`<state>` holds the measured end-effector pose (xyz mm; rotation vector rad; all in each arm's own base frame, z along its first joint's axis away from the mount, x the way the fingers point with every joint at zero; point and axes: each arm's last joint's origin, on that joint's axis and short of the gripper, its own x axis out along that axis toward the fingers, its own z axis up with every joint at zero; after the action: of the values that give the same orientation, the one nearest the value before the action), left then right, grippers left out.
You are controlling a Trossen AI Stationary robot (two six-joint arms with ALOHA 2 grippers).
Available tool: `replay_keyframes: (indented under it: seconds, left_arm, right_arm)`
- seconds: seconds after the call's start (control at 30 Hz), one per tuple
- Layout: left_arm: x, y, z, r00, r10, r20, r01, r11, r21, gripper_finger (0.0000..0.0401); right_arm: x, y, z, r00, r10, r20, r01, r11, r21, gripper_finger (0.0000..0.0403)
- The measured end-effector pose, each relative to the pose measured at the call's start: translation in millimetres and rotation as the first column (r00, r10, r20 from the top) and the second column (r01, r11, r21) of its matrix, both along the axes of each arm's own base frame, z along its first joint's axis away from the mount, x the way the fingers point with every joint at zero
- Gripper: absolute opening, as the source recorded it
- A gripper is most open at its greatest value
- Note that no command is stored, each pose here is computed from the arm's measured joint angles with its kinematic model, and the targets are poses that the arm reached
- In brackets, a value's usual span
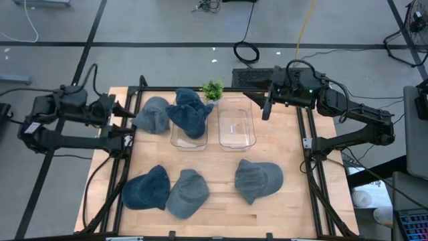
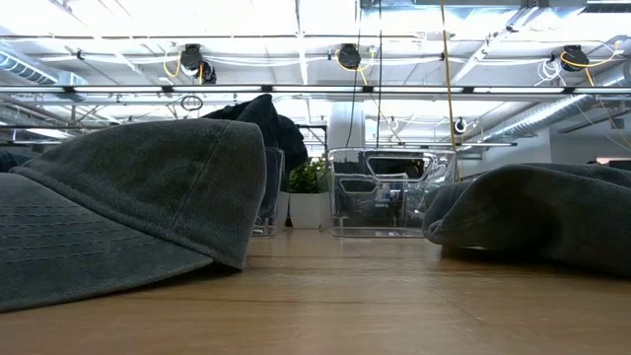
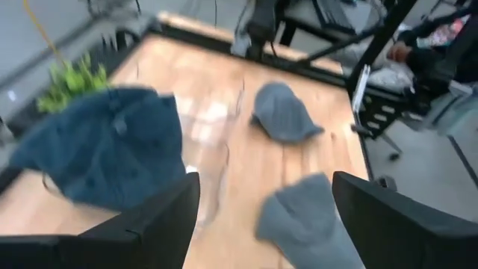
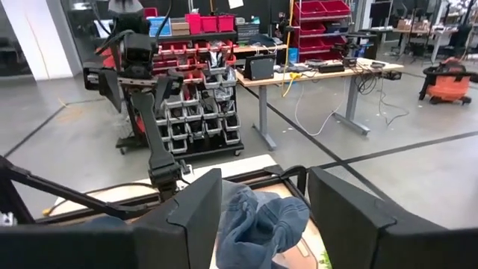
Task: Pick & Place hat
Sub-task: Put the blue cap into the left transparent bin
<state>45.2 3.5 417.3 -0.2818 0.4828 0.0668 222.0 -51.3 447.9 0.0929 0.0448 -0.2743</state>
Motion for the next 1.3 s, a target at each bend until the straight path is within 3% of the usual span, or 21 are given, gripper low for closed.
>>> replay_keyframes:
  seconds: [0.27,0.4,0.53,0.67,0.87,1.3]
  left_arm:
    - [15,0,-3,0.968,-0.054,-0.243,0.012,0.985,-0.173,0.0293]
    - [27,-2,-8,0.934,-0.128,-0.332,0.001,0.934,-0.358,0.0287]
    - [32,-3,-12,0.900,-0.149,-0.411,-0.084,0.864,-0.496,0.0286]
    - [32,-5,-13,0.878,-0.139,-0.458,-0.155,0.823,-0.547,0.0290]
    - [32,-11,-13,0.853,-0.159,-0.496,-0.213,0.764,-0.610,0.0288]
    - [67,-38,-17,0.772,-0.291,-0.566,-0.179,0.753,-0.633,0.0257]
  right_arm:
    - [0,0,0,1.000,-0.001,0.007,0.001,1.000,0.030,0.0185]
    - [0,0,-1,1.000,0.002,-0.004,-0.002,1.000,0.019,0.0185]
    - [0,1,0,0.999,0.036,-0.015,-0.037,0.999,-0.030,0.0185]
    - [0,3,0,0.994,0.105,-0.019,-0.106,0.993,-0.044,0.0185]
    - [0,3,0,0.994,0.109,-0.021,-0.110,0.993,-0.054,0.0185]
    - [0,5,0,0.990,0.139,-0.014,-0.140,0.990,-0.036,0.0185]
